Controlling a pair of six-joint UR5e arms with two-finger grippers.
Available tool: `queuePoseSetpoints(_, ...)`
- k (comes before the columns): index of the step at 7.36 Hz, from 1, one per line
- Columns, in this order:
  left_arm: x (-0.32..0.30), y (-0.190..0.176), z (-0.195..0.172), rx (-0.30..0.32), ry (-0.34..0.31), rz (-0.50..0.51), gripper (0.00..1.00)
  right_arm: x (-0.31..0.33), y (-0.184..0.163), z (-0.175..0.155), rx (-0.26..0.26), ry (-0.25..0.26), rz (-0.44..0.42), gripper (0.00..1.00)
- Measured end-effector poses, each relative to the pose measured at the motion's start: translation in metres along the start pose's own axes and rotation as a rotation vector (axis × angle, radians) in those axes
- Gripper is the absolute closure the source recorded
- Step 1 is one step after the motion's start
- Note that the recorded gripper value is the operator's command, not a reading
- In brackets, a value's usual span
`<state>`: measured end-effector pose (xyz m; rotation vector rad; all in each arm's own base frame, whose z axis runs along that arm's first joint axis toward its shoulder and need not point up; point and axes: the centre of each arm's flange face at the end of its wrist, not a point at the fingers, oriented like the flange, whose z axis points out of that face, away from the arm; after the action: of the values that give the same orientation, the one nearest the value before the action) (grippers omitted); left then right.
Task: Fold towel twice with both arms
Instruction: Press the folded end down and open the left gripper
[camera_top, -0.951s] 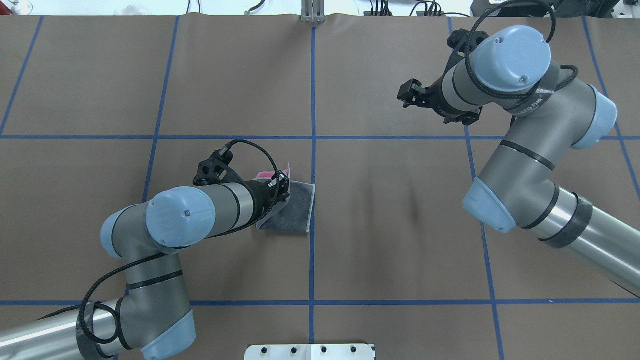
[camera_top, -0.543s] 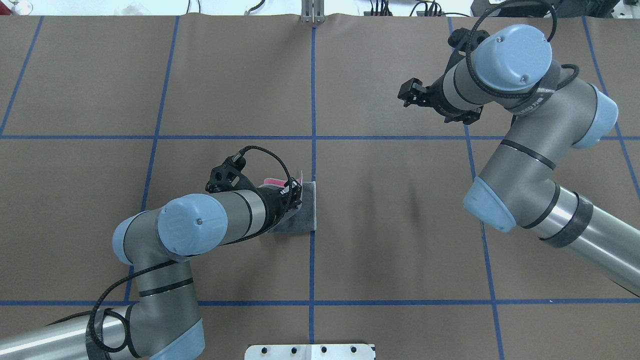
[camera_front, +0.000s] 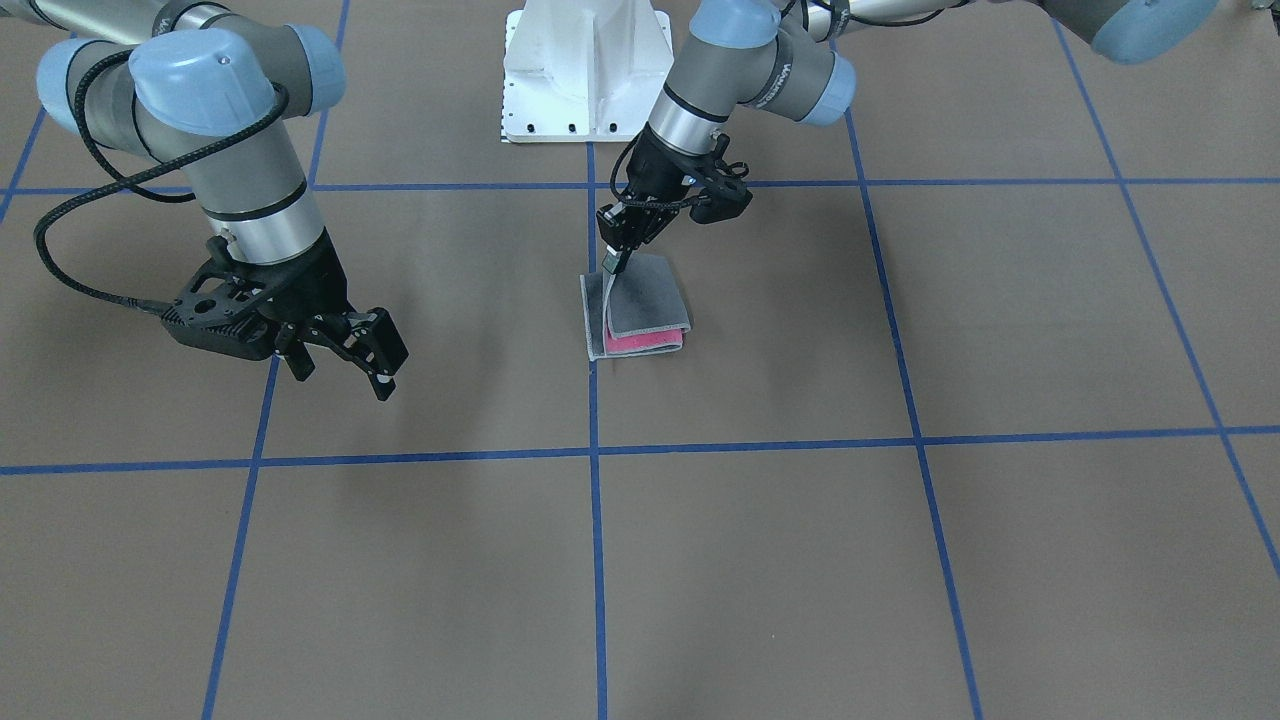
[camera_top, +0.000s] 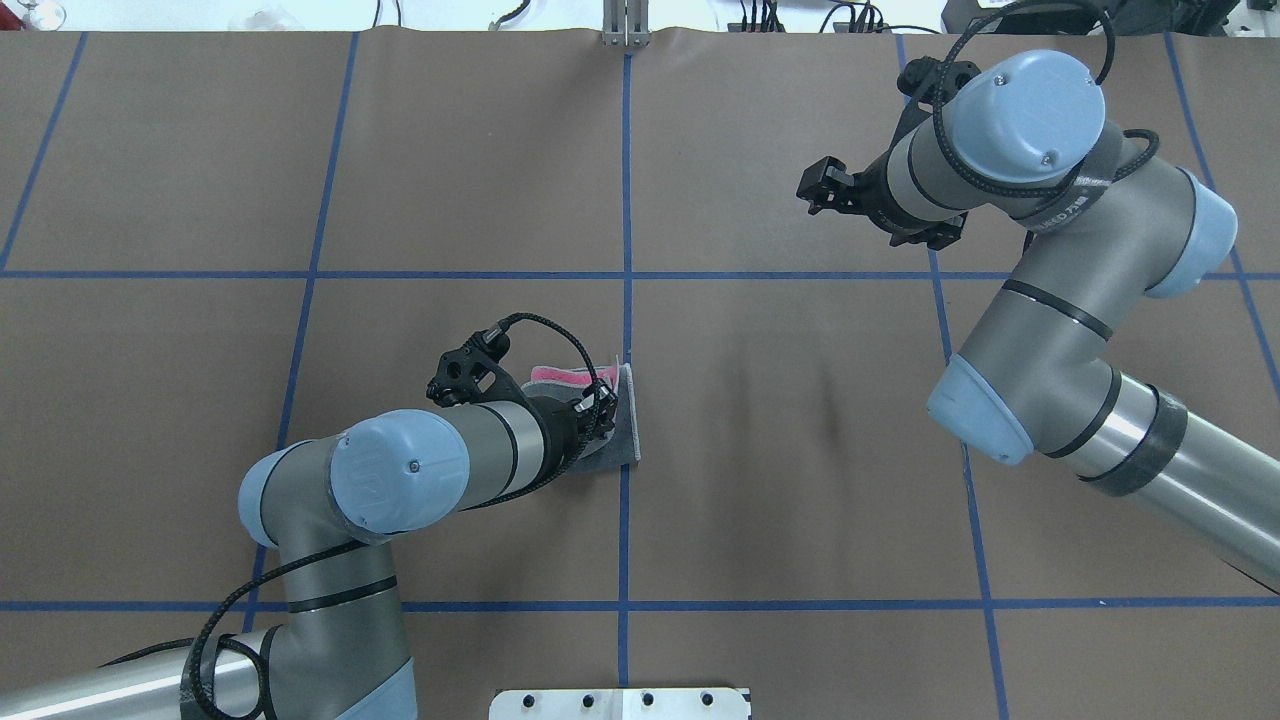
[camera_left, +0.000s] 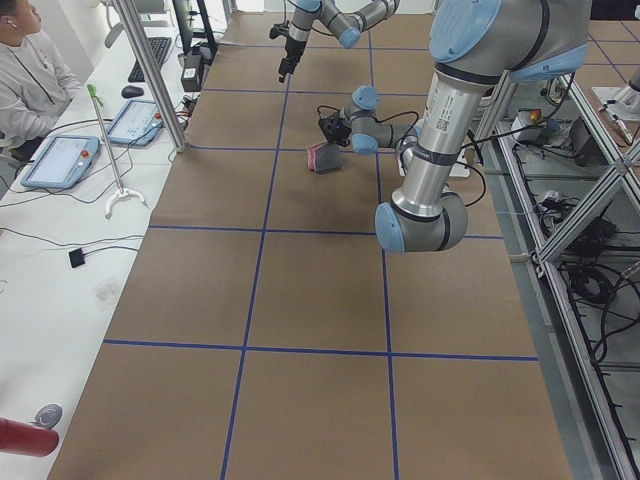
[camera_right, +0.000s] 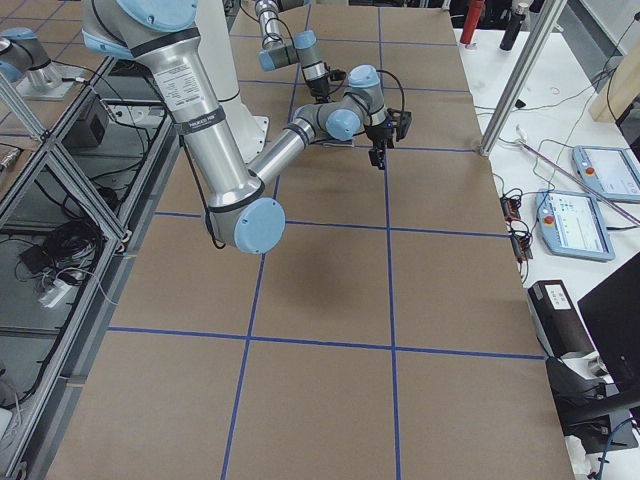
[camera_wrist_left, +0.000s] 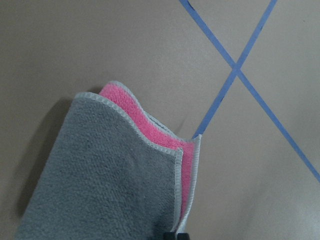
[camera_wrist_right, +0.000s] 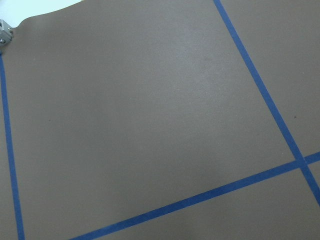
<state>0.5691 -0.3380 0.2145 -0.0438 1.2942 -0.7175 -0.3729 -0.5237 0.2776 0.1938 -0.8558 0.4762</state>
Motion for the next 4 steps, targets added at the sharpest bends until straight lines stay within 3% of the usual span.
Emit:
queuePoseSetpoints(1, 0.0008, 0.0021, 0.0016, -0.002, -0.001, 0.009, 0.00, 0.0002, 0.0000, 0.0001, 0.000, 0.000, 0.000, 0.00)
queuePoseSetpoints(4, 0.0037, 0.0014, 0.0024, -0.002, -0.004, 0.094, 0.00, -0.0002, 0.0006, 0.0007, -0.001, 0.002, -0.001, 0.00)
